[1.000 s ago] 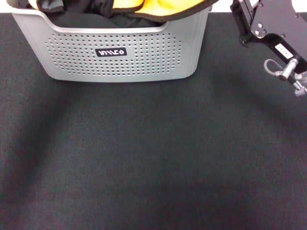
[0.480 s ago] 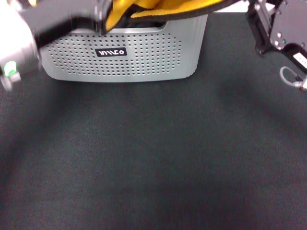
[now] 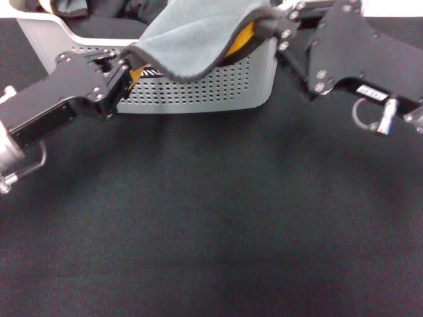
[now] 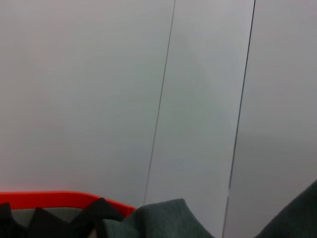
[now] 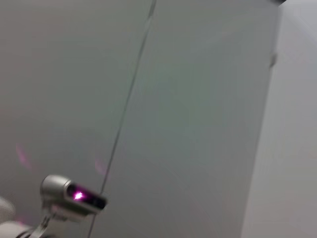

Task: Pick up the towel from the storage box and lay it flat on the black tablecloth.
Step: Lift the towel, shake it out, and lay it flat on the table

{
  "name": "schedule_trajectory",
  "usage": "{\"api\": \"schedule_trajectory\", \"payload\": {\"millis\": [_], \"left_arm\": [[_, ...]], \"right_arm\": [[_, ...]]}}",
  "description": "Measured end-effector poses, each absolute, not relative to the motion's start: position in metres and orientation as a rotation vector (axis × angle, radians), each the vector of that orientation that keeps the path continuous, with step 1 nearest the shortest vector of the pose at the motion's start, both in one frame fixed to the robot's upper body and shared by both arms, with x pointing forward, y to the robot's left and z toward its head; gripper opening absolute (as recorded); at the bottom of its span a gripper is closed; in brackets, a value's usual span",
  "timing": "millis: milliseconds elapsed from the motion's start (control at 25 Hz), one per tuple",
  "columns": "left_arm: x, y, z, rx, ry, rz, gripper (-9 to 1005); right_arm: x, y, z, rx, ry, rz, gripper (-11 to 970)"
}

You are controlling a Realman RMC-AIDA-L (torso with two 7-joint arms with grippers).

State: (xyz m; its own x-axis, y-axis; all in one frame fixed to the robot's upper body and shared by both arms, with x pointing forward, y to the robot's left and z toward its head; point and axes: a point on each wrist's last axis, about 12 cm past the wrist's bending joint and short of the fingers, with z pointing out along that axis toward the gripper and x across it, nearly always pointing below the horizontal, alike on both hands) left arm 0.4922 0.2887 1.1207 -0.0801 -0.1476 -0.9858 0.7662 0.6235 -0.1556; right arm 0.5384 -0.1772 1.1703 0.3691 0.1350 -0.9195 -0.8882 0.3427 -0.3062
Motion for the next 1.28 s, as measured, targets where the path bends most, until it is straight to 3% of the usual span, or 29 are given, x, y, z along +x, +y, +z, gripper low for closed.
{"api": "schedule_trajectory", "payload": {"millis": [920,1280], "left_arm": [[0.453,0.297,1.124,0.787,1.297,-0.980,14],[0.439,0.308,1.130,0.799,1.209,-1.024,15]], "right_arm": [[0.519,-0.148,1.314,-1.299,0.754,0.557,27],[0.515,-0.141,1.322,-1.325,0.740,0.532,30]]}}
